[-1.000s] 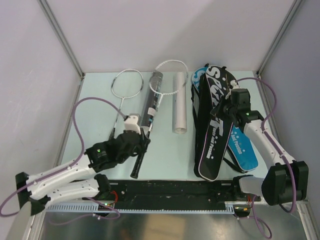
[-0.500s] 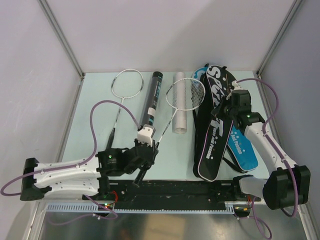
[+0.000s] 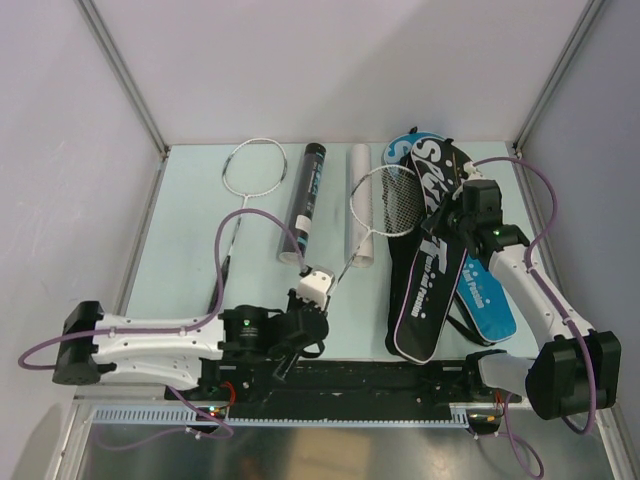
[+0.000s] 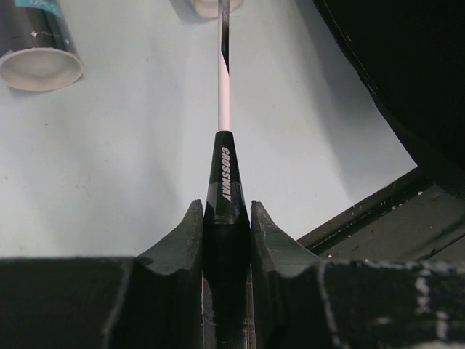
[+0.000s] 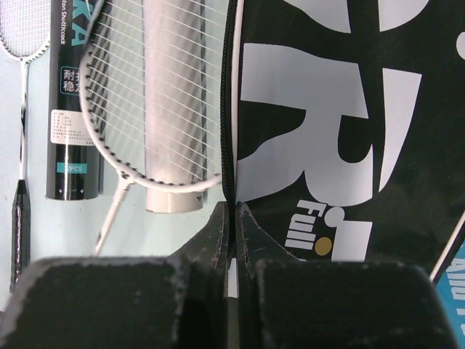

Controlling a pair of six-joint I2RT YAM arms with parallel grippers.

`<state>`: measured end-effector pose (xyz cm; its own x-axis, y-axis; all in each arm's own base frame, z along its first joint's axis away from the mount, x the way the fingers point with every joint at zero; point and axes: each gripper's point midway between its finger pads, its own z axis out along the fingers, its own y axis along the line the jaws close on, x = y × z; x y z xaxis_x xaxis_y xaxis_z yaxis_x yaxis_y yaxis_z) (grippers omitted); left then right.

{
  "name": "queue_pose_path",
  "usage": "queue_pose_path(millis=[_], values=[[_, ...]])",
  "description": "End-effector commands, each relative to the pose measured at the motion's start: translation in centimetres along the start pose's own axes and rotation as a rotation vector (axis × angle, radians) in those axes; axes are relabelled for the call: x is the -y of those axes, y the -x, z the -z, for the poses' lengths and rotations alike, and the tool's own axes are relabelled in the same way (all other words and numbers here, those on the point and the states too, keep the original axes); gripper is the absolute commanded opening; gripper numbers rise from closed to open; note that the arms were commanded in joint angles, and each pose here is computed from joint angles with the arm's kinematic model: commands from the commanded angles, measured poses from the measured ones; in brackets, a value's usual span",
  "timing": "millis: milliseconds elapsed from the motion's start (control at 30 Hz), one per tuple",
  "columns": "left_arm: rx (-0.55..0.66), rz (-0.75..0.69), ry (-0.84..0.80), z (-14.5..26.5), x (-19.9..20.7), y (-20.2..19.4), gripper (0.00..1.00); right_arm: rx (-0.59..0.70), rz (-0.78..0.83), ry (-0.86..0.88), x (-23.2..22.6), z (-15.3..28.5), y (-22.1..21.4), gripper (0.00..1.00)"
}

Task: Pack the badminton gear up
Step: Place the racket in the racket bag.

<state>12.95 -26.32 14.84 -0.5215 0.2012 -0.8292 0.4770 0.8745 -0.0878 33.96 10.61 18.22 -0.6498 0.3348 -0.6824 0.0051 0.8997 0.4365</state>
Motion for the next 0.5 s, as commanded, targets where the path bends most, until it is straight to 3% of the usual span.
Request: queue_pose_path(millis=[0, 467], values=[[0.111, 0.038, -0.034, 0.2, 2.5, 3.8, 0.00, 0.077, -0.003, 0.071, -1.9, 0.4, 2.0, 0.00], [0.111, 0.038, -0.141, -1.3, 9.0, 7.1, 0.00, 0.038, -0.041, 0.241, -5.5, 1.4, 1.1, 0.00]])
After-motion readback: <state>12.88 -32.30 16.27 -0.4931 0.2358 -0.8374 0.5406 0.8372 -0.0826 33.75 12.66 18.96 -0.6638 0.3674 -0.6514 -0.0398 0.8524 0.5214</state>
